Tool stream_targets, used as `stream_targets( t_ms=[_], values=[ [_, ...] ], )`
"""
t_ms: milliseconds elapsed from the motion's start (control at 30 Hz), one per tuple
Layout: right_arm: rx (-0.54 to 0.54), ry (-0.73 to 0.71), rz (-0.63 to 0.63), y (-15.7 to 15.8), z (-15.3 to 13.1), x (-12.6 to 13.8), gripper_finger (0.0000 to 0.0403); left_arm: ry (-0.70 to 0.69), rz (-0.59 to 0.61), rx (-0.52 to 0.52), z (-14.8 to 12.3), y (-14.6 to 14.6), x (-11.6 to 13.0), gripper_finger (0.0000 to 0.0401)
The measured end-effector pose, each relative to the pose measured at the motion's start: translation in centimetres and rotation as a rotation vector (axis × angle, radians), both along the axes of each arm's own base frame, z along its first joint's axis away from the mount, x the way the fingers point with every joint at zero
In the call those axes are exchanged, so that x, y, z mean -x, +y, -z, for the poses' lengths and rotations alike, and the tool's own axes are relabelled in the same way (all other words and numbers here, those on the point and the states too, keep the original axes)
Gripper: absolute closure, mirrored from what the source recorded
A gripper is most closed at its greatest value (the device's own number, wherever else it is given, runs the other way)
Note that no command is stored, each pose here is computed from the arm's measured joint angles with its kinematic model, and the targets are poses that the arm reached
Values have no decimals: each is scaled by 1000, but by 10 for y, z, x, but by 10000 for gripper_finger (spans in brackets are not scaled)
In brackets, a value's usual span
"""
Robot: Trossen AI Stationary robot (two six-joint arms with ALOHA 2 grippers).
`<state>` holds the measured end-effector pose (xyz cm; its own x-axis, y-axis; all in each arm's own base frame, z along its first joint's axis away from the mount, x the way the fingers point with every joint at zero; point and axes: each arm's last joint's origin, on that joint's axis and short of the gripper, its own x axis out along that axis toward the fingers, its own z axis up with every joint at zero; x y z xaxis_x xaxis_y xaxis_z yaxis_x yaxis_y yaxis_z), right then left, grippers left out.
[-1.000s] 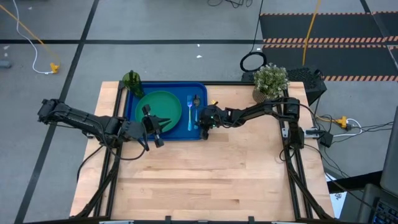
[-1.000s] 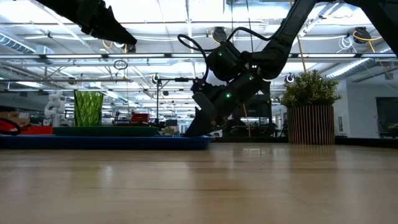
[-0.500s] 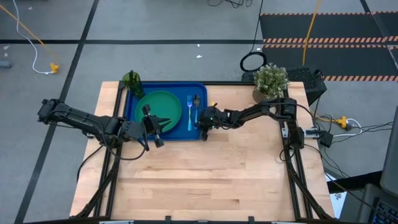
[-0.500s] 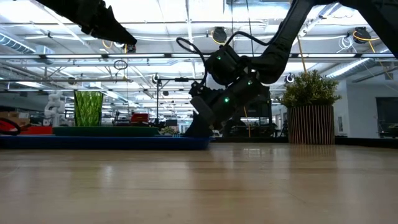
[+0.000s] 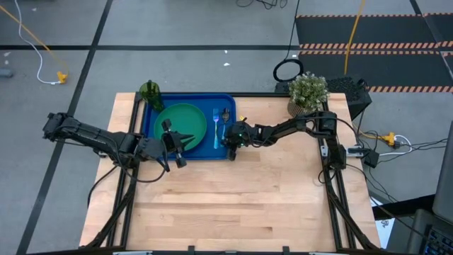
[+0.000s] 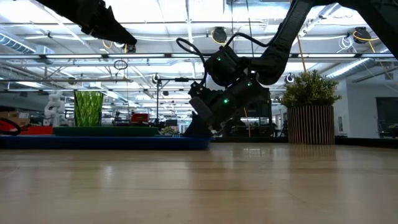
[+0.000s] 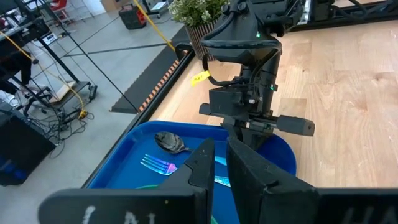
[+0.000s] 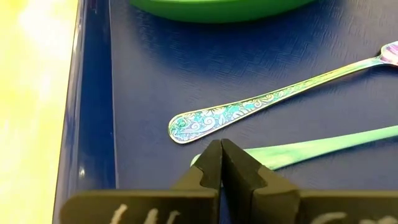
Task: Pick and place plate/cup/fork/spoon on tray
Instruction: Put the blue spoon on the blue serving tray to the right of the blue fork
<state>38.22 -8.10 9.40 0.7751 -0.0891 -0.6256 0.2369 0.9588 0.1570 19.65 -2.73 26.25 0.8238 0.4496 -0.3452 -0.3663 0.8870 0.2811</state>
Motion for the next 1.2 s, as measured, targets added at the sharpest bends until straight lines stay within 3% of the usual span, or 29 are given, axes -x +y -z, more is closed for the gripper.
stream_targets(
  t_ms=[1200],
  values=[
    [-47,46,23,1,3,3,403,6,5,-10,0,0,0,357]
  ],
)
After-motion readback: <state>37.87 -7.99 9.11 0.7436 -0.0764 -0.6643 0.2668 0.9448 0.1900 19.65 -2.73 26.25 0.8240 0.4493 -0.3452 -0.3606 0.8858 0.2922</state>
